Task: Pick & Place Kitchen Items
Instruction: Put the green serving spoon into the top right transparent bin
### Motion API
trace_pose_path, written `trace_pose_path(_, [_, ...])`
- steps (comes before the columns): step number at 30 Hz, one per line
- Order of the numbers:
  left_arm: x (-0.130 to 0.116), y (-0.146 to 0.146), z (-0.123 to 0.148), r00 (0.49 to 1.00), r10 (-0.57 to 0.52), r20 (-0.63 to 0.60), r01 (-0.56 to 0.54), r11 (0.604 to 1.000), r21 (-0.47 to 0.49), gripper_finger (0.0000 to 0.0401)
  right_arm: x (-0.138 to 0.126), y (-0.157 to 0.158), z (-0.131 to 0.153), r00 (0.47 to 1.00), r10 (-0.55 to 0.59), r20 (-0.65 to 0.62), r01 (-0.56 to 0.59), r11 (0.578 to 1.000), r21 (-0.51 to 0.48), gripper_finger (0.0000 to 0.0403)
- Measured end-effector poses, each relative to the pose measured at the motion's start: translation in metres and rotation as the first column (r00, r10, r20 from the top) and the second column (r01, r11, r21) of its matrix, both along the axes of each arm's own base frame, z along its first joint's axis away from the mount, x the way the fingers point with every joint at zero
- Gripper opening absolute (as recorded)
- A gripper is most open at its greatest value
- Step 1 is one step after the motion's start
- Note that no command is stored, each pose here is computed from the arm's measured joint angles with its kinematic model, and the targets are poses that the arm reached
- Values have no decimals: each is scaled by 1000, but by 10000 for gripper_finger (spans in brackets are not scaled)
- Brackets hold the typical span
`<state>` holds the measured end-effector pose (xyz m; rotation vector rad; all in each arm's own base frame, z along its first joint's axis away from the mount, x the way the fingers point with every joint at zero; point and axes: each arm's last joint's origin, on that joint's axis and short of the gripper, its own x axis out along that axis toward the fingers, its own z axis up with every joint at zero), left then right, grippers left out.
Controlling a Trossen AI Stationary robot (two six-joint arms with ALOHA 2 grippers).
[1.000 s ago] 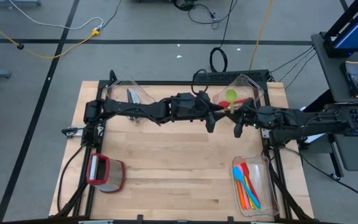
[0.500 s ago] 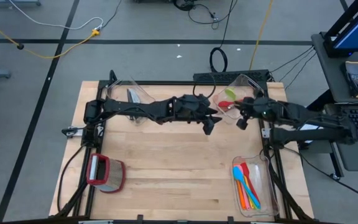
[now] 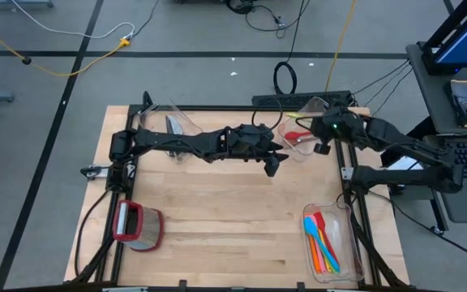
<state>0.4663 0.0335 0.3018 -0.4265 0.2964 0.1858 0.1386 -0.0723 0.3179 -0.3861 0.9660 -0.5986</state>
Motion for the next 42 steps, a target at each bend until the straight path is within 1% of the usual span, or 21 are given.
trace_pose_path(7, [0, -6, 0, 1000, 0, 4, 0, 999, -36, 212, -4, -23, -4, 982, -65, -179, 48, 994, -99, 25])
trace_pose_path(8, [0, -6, 0, 1000, -18, 1, 18, 1000, -19, 212, -4, -26, -5, 978, -67, -200, 47, 994, -103, 25])
trace_pose_path(10, [0, -8, 0, 996, -94, -8, 94, 995, 27, 212, -6, -30, -6, 969, -72, -235, 47, 993, -111, 25])
trace_pose_path(13, [0, -11, -1, 978, -206, -16, 207, 976, 65, 212, -8, -36, -7, 956, -71, -284, 38, 992, -120, 25])
trace_pose_path(15, [0, -12, -1, 968, -250, -18, 251, 964, 88, 212, -9, -39, -8, 944, -57, -324, 17, 992, -125, 25])
trace_pose_path(18, [0, -13, 0, 963, -270, -20, 271, 956, 110, 212, -9, -43, -13, 915, -23, -402, -23, 994, -110, 25])
trace_pose_path(22, [-5, -12, 7, 960, -280, -26, 280, 949, 144, 212, -6, -47, -21, 867, 28, -497, -68, 996, -64, 25])
trace_pose_path(24, [-11, -13, 11, 957, -285, -52, 290, 945, 154, 212, -4, -48, -24, 854, 44, -519, -85, 995, -54, 25])
trace_pose_path(26, [-14, -13, 15, 957, -288, -39, 290, 941, 175, 212, -1, -50, -26, 841, 59, -538, -99, 994, -45, 25])
trace_pose_path(28, [-24, -13, 16, 955, -290, -59, 296, 938, 179, 212, 1, -52, -29, 824, 79, -562, -117, 993, -32, 25])
trace_pose_path(30, [-31, -13, 18, 957, -287, -33, 287, 938, 195, 212, 3, -54, -31, 806, 95, -584, -131, 991, -20, 25])
trace_pose_path(32, [-45, -11, 14, 959, -278, -54, 283, 940, 190, 212, 5, -57, -35, 782, 117, -613, -149, 989, -1, 25])
trace_pose_path(34, [-54, -10, 15, 964, -266, -13, 262, 941, 216, 212, 6, -59, -39, 759, 135, -637, -161, 987, 18, 25])
trace_pose_path(36, [-73, -8, 12, 968, -249, -29, 249, 945, 212, 212, 9, -63, -43, 733, 157, -662, -173, 984, 41, 25])
trace_pose_path(38, [-84, -6, 14, 971, -238, 24, 226, 946, 231, 212, 10, -67, -48, 705, 176, -687, -178, 982, 69, 25])
trace_pose_path(40, [-100, -4, 8, 973, -231, 17, 222, 948, 228, 212, 12, -72, -54, 677, 196, -710, -182, 979, 96, 25])
trace_pose_path(42, [-110, -4, 9, 971, -231, 61, 209, 945, 252, 212, 13, -77, -59, 654, 208, -727, -180, 977, 118, 25])
